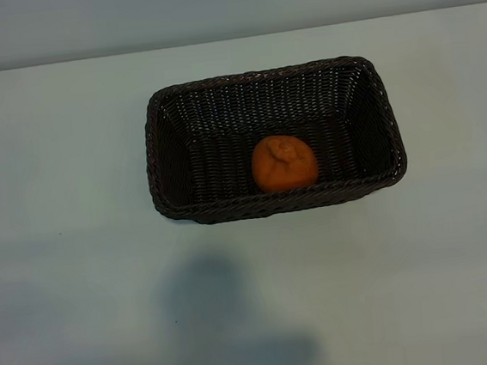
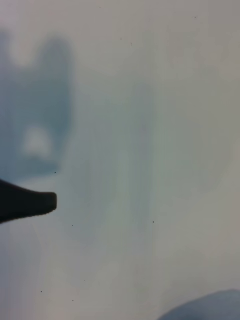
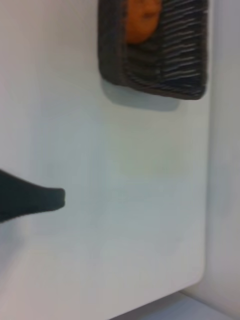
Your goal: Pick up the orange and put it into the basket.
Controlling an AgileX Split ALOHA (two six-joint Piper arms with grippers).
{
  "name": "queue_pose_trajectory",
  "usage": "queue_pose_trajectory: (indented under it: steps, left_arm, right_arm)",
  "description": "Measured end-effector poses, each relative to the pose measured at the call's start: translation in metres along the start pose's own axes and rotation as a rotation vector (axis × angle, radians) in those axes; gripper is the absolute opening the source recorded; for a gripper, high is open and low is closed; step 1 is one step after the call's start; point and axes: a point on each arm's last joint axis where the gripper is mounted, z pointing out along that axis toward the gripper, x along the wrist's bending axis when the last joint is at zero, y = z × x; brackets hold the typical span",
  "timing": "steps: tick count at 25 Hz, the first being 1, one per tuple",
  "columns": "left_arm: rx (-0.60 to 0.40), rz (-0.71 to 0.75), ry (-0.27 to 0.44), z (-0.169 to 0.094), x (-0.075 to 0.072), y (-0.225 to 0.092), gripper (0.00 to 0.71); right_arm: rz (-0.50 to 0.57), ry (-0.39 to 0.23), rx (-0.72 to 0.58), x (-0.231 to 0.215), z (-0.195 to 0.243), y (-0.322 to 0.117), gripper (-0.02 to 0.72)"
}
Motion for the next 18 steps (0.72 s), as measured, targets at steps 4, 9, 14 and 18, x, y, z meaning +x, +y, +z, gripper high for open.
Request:
queue_pose_trajectory:
  steps: [4, 9, 14, 18]
  left_arm:
    - [0.0, 0.0, 0.0, 0.0, 0.0, 0.0, 0.568]
    - [0.0, 0.0, 0.0, 0.0, 0.0, 0.0, 0.568]
    - [0.0, 0.0, 0.0, 0.0, 0.0, 0.0, 0.568]
    - [0.0, 0.0, 0.0, 0.0, 0.0, 0.0, 0.567]
  right_arm:
    - [0.002, 0.015, 0.042, 0.001, 0.01, -0.008, 0.554]
    - [0.0, 0.023, 0.116, 0.002, 0.027, -0.022, 0.554]
    - [0.003, 0.027, 0.139, 0.003, 0.033, -0.027, 0.554]
    - [0.025, 0.02, 0.135, 0.002, 0.033, -0.026, 0.552]
